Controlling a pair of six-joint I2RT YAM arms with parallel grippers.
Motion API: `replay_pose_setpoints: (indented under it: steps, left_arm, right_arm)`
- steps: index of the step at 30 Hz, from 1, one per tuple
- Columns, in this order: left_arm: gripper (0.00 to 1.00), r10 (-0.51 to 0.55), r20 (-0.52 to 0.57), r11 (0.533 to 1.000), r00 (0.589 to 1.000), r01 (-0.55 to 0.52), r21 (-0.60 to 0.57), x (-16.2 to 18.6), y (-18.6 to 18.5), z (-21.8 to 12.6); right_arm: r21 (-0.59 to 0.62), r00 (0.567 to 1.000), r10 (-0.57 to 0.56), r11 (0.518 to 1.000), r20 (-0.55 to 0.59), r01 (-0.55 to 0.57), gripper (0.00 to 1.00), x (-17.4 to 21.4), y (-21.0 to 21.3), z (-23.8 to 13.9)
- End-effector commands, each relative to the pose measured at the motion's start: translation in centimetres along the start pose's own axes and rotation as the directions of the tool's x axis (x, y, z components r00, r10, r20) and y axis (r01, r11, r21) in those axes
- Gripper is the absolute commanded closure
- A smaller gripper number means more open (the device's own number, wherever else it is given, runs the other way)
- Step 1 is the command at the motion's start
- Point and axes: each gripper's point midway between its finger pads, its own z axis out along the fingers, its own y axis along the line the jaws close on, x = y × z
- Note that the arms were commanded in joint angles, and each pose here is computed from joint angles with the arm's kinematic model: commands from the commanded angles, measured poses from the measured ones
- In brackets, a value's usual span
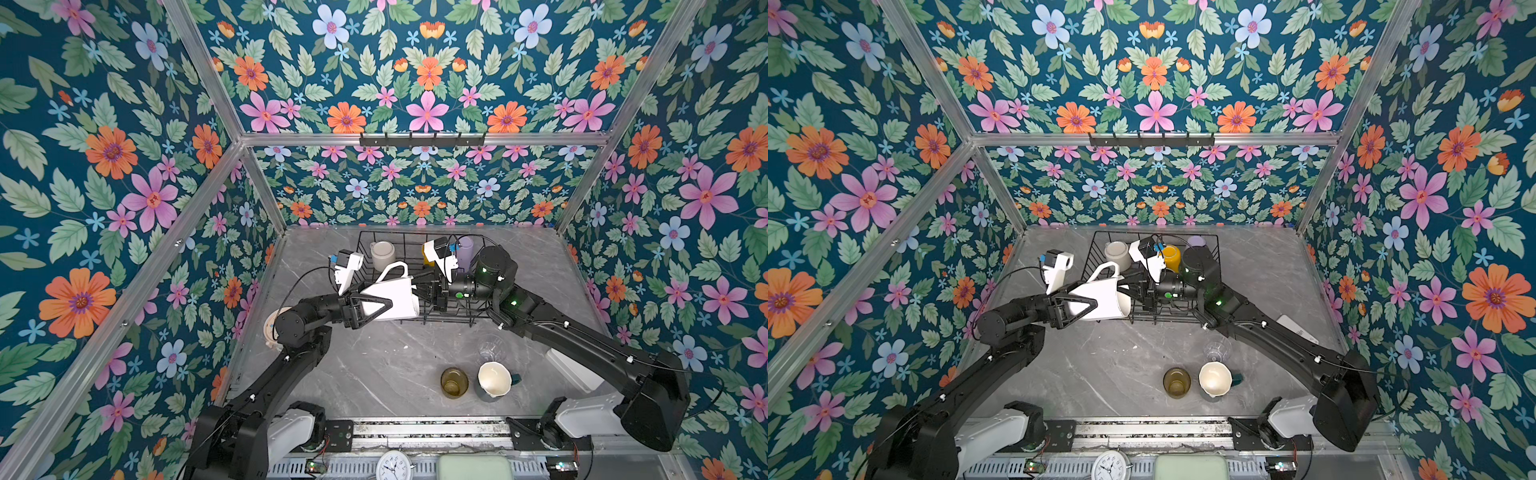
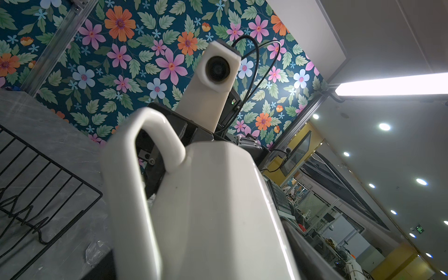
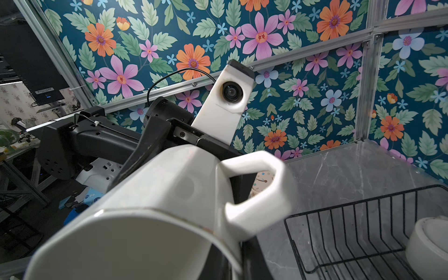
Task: Load the cups into the dish rack
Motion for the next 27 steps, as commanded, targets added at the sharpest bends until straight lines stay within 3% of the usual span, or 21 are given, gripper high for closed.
replay_pose_setpoints:
  steps: [1,8,27]
  left_arm:
    - [0.73,0.181,-0.090,0.981,0.979,-0.174,0.080,1.4,-2.6,0.2]
    - [0.99,0.165,-0.079,0.985,0.983,-0.159,0.073,0.5,-1.8,0.5]
    - [1.00,0.114,-0.017,0.993,0.993,-0.114,0.017,-2.5,1.2,0.4]
  right_arm:
    - [0.215,0.998,0.058,0.975,0.023,-0.061,1.00,0.4,-4.1,-0.1]
    - [0.251,0.995,0.094,0.963,0.012,-0.094,0.96,1.1,-4.7,-0.4]
    - [0.340,0.988,0.149,0.928,0.034,-0.152,0.55,1.8,-5.7,-2.1]
